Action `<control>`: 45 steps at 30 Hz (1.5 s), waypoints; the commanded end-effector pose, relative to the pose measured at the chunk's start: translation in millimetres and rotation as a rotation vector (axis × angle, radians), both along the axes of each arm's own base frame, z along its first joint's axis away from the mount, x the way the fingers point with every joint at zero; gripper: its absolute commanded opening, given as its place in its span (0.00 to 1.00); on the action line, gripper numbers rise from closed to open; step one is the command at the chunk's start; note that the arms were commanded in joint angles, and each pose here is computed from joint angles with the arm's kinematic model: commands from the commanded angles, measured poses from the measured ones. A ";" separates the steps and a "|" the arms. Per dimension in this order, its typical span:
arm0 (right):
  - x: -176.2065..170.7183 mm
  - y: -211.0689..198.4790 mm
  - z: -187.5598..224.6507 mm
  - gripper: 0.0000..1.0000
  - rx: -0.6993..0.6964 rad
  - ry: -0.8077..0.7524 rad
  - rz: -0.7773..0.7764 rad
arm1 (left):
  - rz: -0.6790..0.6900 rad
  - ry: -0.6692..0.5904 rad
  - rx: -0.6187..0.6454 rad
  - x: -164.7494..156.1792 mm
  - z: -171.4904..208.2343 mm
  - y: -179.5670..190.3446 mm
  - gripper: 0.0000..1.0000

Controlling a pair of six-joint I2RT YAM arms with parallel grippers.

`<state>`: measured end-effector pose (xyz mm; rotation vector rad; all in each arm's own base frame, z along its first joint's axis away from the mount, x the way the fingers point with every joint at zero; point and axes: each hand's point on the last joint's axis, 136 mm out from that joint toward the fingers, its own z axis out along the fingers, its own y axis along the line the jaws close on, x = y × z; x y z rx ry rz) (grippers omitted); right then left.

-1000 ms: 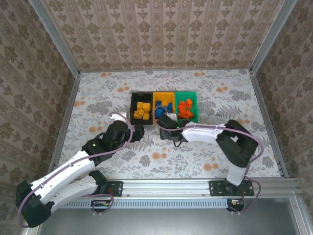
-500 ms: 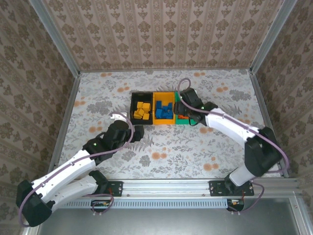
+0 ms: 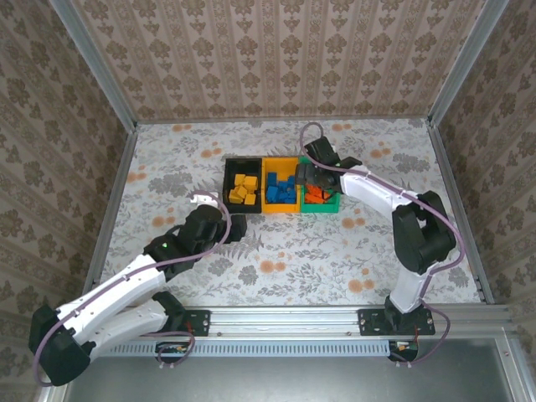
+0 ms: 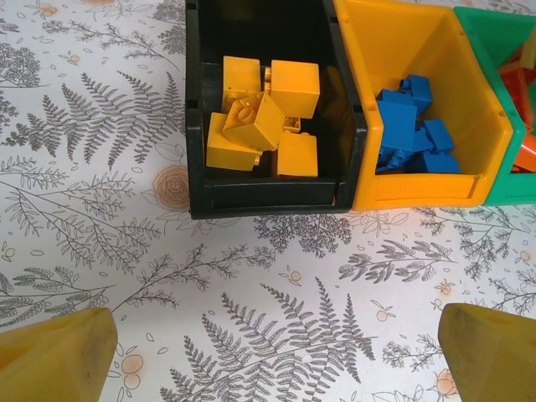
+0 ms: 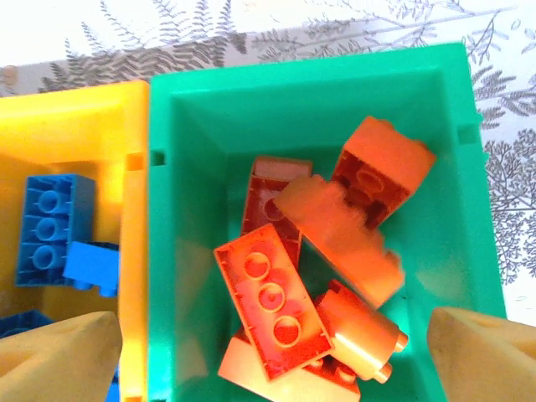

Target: Sort the legos into containers by color

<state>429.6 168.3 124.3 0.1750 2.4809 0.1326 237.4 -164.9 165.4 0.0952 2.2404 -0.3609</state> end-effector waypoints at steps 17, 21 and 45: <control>-58.7 -59.9 91.5 1.00 0.046 -0.363 -0.130 | 0.332 -0.256 0.418 141.9 27.7 110.7 1.00; -57.5 -65.6 92.1 1.00 0.033 -0.387 -0.129 | 0.398 -0.162 0.503 147.6 7.7 159.5 1.00; -52.1 -210.0 42.6 1.00 -0.291 -0.535 -0.262 | 0.340 -0.344 0.352 157.2 -69.1 180.9 1.00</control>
